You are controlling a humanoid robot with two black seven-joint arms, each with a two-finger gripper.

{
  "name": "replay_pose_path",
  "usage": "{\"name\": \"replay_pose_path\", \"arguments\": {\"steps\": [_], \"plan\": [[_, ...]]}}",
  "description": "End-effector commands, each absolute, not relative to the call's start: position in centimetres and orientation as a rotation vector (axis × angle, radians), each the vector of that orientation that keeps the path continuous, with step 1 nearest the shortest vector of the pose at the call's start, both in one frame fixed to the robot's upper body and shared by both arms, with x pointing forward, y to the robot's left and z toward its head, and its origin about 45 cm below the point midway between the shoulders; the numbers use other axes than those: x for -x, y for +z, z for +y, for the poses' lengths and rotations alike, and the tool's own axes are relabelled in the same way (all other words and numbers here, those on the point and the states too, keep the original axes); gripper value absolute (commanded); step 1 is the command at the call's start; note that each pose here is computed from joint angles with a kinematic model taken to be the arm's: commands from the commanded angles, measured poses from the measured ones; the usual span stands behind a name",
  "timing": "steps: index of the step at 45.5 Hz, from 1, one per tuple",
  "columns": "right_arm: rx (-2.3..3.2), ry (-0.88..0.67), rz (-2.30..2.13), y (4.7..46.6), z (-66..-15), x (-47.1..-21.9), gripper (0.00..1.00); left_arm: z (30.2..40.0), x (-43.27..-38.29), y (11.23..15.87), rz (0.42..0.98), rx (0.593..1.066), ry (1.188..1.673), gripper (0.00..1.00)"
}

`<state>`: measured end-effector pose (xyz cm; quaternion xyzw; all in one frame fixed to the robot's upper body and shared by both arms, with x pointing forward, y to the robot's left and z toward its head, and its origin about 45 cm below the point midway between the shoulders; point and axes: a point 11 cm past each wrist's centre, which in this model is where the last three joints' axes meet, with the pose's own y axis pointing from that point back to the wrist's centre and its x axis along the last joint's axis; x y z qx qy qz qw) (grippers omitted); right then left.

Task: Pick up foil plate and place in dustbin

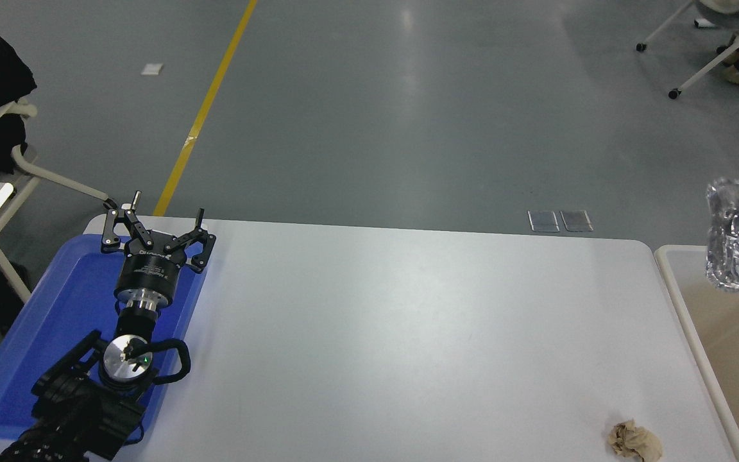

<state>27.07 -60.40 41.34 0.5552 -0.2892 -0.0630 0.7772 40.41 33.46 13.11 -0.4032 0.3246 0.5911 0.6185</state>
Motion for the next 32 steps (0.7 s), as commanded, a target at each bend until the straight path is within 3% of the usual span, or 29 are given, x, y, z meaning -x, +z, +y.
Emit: {"name": "replay_pose_path", "arguments": {"steps": [1,32], "plan": [[-1.119,-0.241,-0.672,39.4,-65.3,-23.2,0.00,33.48,-40.41,13.12,0.747,0.929,1.360,1.00],[-1.148,-0.288,-0.767,31.7,-67.9,-24.1,0.00,33.48,-40.41,13.12,0.747,0.929,1.360,1.00]]}}
